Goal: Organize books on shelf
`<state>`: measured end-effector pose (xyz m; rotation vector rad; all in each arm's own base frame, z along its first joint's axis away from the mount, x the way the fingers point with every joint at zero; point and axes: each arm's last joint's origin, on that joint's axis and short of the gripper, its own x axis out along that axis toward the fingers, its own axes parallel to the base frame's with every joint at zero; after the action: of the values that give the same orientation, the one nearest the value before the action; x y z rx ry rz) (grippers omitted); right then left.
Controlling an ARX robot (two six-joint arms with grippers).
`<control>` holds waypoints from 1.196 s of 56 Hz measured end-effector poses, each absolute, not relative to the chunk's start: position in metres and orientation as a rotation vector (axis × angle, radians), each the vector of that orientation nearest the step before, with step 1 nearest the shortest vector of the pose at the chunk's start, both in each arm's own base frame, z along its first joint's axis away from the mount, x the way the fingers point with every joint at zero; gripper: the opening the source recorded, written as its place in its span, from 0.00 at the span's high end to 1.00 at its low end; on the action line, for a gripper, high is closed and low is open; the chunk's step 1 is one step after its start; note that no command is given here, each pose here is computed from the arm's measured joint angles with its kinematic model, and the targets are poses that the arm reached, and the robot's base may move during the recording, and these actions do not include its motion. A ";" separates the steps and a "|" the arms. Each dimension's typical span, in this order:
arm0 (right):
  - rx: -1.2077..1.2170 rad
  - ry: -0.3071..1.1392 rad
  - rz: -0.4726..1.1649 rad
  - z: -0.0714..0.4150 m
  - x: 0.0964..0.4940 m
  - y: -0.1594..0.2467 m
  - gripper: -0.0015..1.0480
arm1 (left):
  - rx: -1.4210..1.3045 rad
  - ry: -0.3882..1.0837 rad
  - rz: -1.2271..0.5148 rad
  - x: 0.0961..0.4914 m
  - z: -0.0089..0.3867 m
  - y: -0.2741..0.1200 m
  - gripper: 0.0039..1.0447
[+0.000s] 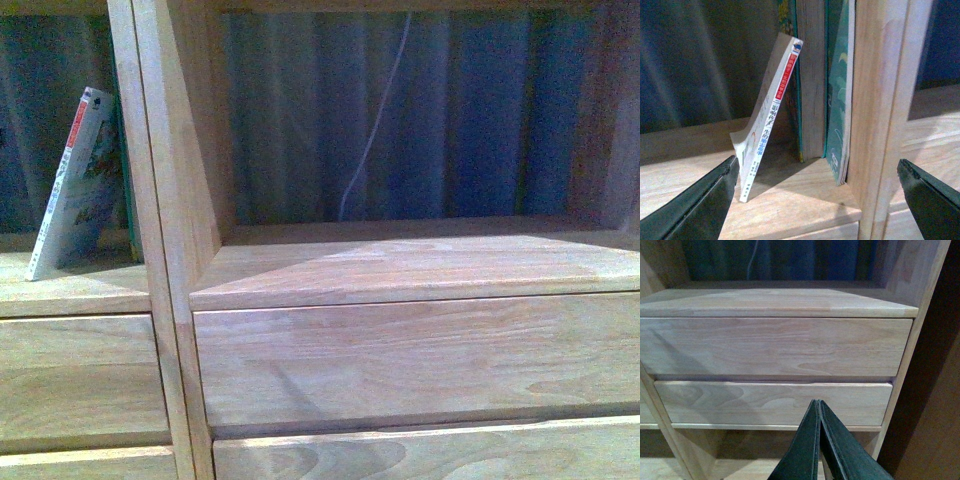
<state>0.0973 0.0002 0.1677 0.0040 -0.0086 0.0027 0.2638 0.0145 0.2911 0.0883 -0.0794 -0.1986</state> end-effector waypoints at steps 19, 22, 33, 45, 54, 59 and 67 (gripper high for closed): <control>0.004 -0.009 0.003 0.168 0.097 0.000 0.97 | 0.060 -0.081 -0.205 0.150 0.253 0.037 0.07; 0.004 -0.009 0.003 0.168 0.097 0.000 0.97 | 0.037 -0.060 -0.219 0.142 0.243 0.038 0.07; 0.004 -0.009 0.002 0.168 0.097 0.000 0.97 | -0.016 0.044 -0.018 0.109 0.201 0.026 0.30; 0.004 -0.009 0.002 0.168 0.097 0.000 0.97 | 0.001 -0.008 0.010 0.098 0.192 0.014 0.68; 0.004 -0.009 0.003 0.168 0.097 0.000 0.97 | -0.002 0.001 0.040 0.098 0.184 0.006 0.93; 0.004 -0.009 0.003 0.168 0.097 0.000 0.97 | -0.001 -0.002 -0.005 0.098 0.182 0.001 0.98; 0.004 -0.009 0.003 0.168 0.097 0.000 0.97 | -0.001 0.001 0.003 0.098 0.178 0.000 0.98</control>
<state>0.0972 0.0002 0.1678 0.0036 -0.0093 0.0027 0.0977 0.0004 0.1785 -0.0010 0.0006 0.0027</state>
